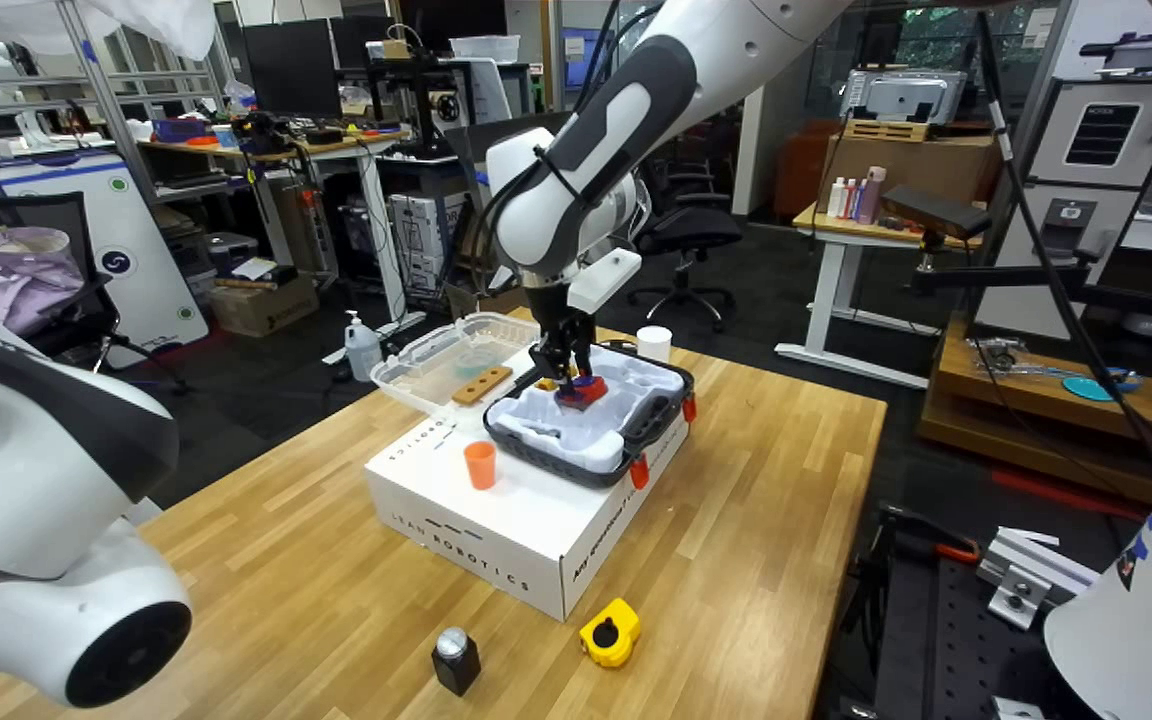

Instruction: Take the measuring tape toy out of the toolbox and put it on the table

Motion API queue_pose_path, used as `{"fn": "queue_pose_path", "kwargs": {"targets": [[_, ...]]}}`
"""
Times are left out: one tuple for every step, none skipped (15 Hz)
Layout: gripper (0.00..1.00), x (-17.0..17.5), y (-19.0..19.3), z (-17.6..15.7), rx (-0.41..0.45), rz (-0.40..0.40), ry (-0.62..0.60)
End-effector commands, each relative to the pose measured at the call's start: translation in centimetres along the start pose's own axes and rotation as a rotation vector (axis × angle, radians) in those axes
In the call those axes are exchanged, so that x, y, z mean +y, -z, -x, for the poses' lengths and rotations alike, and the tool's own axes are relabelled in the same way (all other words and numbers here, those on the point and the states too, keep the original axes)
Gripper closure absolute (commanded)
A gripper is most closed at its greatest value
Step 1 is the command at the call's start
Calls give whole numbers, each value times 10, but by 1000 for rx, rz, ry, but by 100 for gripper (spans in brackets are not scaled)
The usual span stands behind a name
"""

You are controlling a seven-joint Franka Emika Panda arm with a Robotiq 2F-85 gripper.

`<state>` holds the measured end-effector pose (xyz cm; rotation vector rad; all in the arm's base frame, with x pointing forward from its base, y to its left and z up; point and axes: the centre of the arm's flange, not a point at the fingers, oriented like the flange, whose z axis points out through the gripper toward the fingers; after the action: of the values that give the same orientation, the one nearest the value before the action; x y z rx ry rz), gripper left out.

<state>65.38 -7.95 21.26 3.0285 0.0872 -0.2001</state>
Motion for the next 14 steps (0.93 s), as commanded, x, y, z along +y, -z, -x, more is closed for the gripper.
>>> {"fn": "queue_pose_path", "kwargs": {"targets": [[74,7,22,5,22,-11,-1],[74,9,28,7,31,-9,-3],[74,10,34,10,40,-9,-5],[74,12,40,14,50,-6,-6],[74,13,45,20,58,-6,-10],[74,13,50,26,63,-7,-13],[74,13,52,36,65,-8,-17],[74,13,55,46,65,-10,-19],[74,12,55,59,61,-12,-24],[74,11,56,71,54,-17,-29],[74,10,55,85,48,-23,-36],[74,8,53,99,41,-28,-40],[74,5,52,114,35,-36,-47],[74,3,51,128,28,-44,-52]]}}
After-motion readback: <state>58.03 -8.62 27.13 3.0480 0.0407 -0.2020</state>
